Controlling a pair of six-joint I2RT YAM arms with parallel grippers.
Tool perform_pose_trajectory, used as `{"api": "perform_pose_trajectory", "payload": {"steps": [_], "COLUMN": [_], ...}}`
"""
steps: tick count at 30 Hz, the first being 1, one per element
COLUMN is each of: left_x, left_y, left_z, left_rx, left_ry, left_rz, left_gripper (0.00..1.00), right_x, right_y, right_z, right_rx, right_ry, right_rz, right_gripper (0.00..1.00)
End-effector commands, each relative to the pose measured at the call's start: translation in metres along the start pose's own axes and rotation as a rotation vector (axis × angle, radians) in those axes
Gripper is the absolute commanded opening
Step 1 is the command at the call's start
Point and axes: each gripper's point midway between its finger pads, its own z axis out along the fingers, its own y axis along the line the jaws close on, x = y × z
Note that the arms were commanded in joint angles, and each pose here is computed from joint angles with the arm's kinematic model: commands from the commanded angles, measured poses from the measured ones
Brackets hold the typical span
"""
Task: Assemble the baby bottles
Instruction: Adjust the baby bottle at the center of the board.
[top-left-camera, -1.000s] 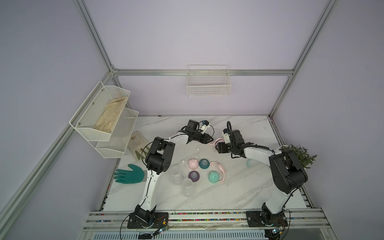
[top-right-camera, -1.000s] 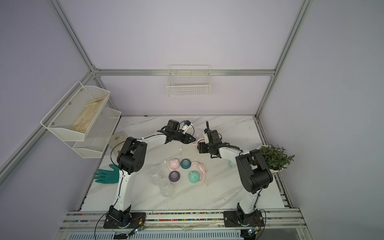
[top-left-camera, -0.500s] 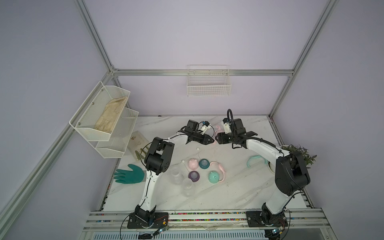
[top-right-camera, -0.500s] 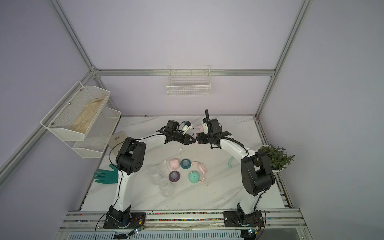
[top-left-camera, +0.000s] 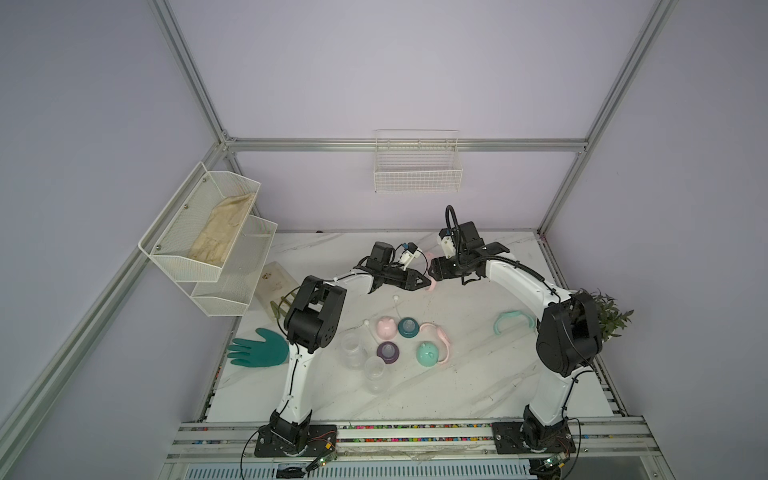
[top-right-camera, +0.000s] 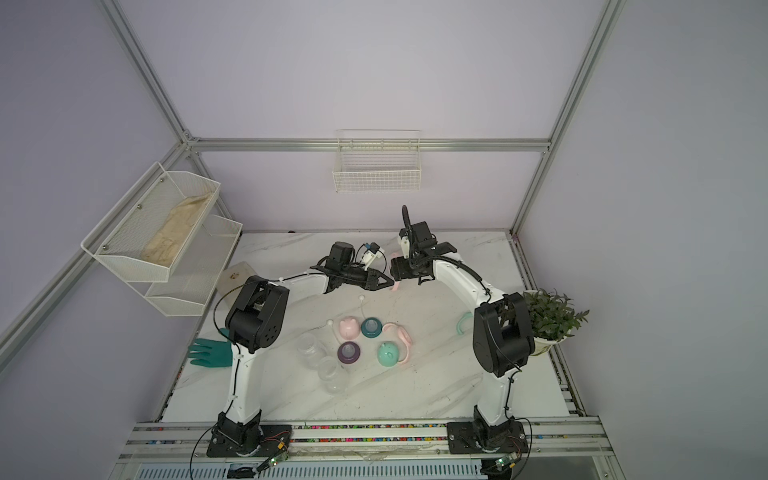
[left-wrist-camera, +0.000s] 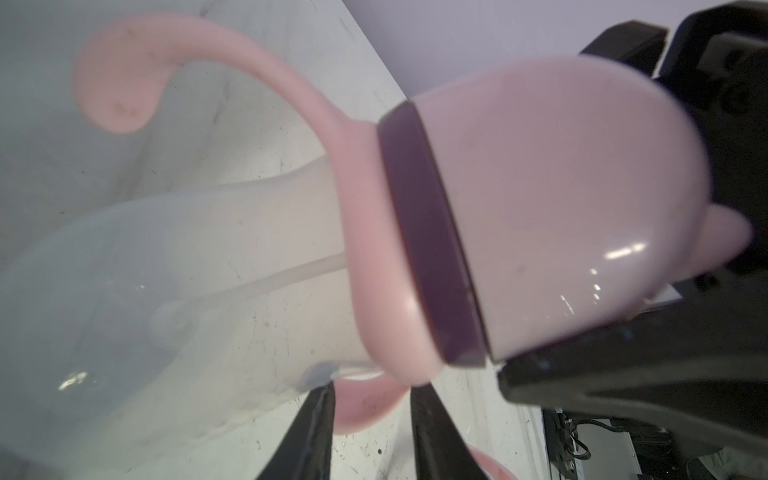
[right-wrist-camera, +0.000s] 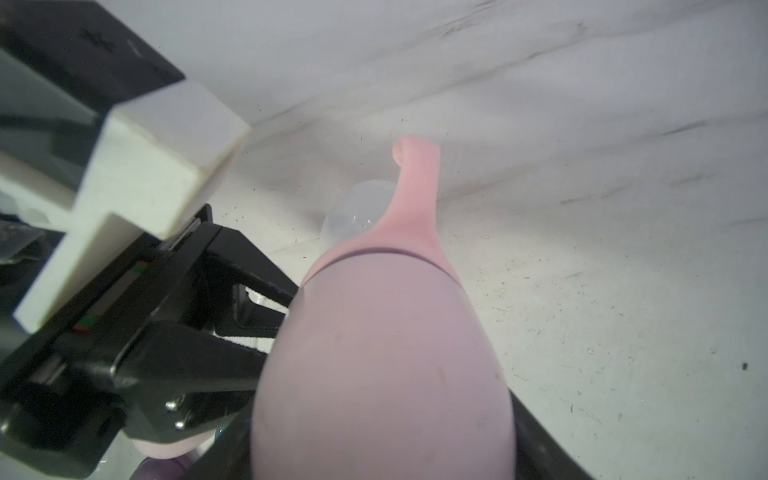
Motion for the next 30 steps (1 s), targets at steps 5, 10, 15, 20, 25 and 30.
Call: {"api": "perform_pose_trajectory", "payload": {"steps": [5,10,15,20,25,30], "left_x": [-0.015,-0.019,-0.026,-0.032,-0.035,-0.036], "left_y": [-0.026,-0.025,-0.029,-0.031,-0.029,-0.024], "left_z": [-0.010,-0.017,-0.026,-0.037,-0.051,-0.069], "left_rx": [0.077,0.096,0.133,0.157,0.146,0.054], "left_ry": [-0.063,-0.090,-0.124,-0.164,-0.215,-0.243], "left_rz": [0.031,0.020,0.012,0.004,-0.002,0.028], "left_gripper": [0.32,0.31,0.30,0.30,0.37,0.56], "right_x": [-0.004,-0.013,-0.024,-0.026,-0.026,-0.019], "right_y": [0.006,0.010,0.012,0.013,0.011,0.009], "right_z": [0.002,0.000,-0.009,-0.016,-0.018,-0.014], "right_rx": [0.035,0.059,0.087,0.116,0.136,0.139], "right_ry": [0.069,0.083,0.090,0.127,0.160,0.212], "right_rz": [-0.036,-0.054,-0.056,-0.070,-0.083,-0.098], "right_gripper": [0.57,0.57,0.57,0.56,0.57,0.57]}}
